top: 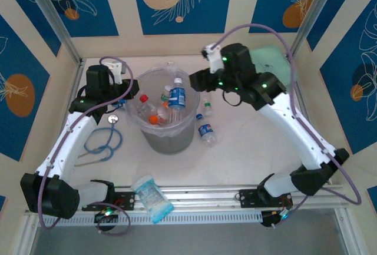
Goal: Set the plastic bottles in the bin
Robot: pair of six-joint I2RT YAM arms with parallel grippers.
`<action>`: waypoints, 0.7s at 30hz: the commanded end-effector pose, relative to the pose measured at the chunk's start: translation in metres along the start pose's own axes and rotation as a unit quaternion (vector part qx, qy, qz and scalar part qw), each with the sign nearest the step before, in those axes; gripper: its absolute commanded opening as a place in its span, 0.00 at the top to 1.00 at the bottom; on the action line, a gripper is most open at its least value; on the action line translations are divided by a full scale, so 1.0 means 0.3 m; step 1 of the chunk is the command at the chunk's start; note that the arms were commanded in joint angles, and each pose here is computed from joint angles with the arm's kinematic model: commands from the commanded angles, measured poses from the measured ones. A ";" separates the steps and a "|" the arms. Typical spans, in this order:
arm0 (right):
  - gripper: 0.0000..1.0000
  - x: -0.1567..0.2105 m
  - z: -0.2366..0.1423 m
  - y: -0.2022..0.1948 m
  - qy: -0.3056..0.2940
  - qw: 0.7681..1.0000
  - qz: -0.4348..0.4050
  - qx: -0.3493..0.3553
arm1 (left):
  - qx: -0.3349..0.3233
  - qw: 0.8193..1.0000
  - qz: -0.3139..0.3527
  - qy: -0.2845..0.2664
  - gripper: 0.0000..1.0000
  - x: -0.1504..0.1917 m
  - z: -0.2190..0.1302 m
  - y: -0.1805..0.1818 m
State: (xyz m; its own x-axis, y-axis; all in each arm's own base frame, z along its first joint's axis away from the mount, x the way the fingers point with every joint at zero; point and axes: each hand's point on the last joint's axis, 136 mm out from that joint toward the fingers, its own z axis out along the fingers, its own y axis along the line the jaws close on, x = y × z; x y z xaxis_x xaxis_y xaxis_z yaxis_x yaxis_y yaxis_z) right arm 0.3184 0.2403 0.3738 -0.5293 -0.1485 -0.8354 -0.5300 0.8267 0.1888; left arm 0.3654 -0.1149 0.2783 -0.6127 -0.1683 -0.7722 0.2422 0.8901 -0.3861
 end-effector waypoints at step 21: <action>0.01 0.562 0.557 -0.456 0.267 0.942 0.192 0.059 | -0.041 0.998 -0.011 0.044 0.78 0.085 0.032 0.074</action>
State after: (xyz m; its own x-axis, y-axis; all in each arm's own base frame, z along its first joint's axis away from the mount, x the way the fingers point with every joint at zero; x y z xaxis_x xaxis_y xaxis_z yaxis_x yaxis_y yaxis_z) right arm 0.3990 0.1876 0.1218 -0.9425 0.0031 -0.3343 -0.1350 0.9112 0.3892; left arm 0.3657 -0.1144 0.2780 -0.6123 -0.1688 -0.7724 0.2397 0.8913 -0.3848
